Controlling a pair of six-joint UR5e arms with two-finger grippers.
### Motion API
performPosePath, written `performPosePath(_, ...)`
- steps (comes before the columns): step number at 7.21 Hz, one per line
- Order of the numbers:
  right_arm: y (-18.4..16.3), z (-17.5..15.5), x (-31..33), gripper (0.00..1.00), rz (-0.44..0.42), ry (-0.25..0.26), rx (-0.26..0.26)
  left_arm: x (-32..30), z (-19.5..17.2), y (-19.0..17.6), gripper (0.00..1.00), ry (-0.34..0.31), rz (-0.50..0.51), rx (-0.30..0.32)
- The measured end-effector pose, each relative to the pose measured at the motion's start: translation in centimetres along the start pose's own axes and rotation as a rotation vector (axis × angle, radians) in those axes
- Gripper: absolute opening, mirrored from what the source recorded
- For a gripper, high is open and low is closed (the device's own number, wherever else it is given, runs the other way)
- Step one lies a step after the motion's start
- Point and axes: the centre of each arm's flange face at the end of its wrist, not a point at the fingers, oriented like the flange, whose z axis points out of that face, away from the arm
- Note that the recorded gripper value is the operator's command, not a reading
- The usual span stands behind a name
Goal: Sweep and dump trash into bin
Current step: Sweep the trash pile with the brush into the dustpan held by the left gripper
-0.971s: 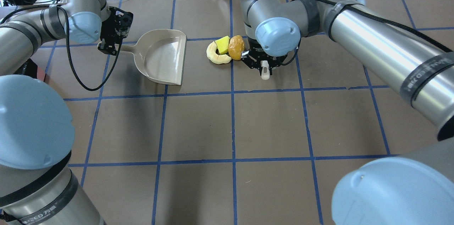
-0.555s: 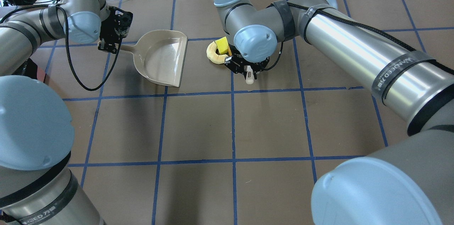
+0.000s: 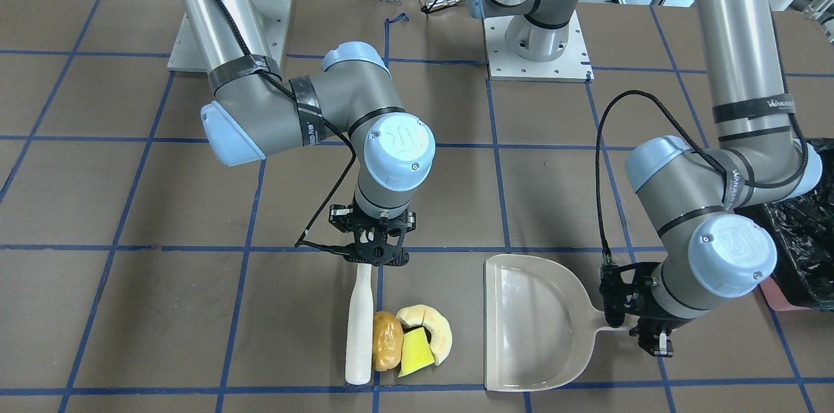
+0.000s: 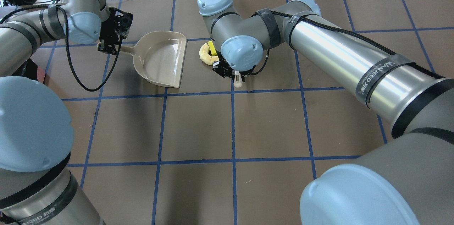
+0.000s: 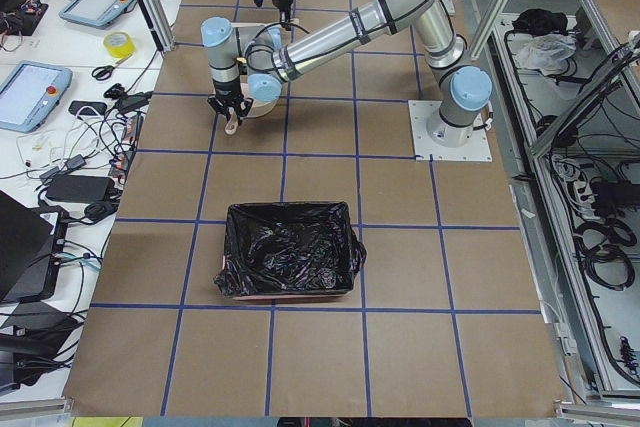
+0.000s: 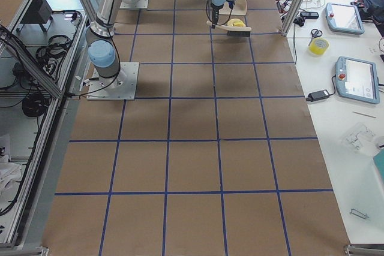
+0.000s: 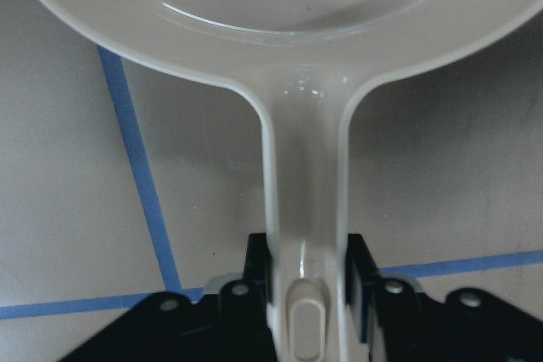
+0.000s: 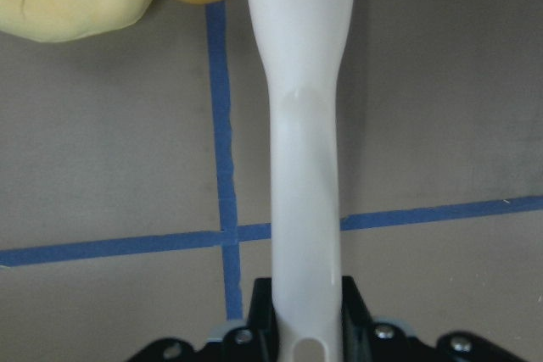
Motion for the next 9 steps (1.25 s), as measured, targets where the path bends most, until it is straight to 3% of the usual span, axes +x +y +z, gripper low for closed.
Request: performPosePath(9,2.7,0.4,-7.4,0.0,-0.03,-0.092,0.012,0.1,0.1,-0.4,0.0,0.003,0.003,0.002)
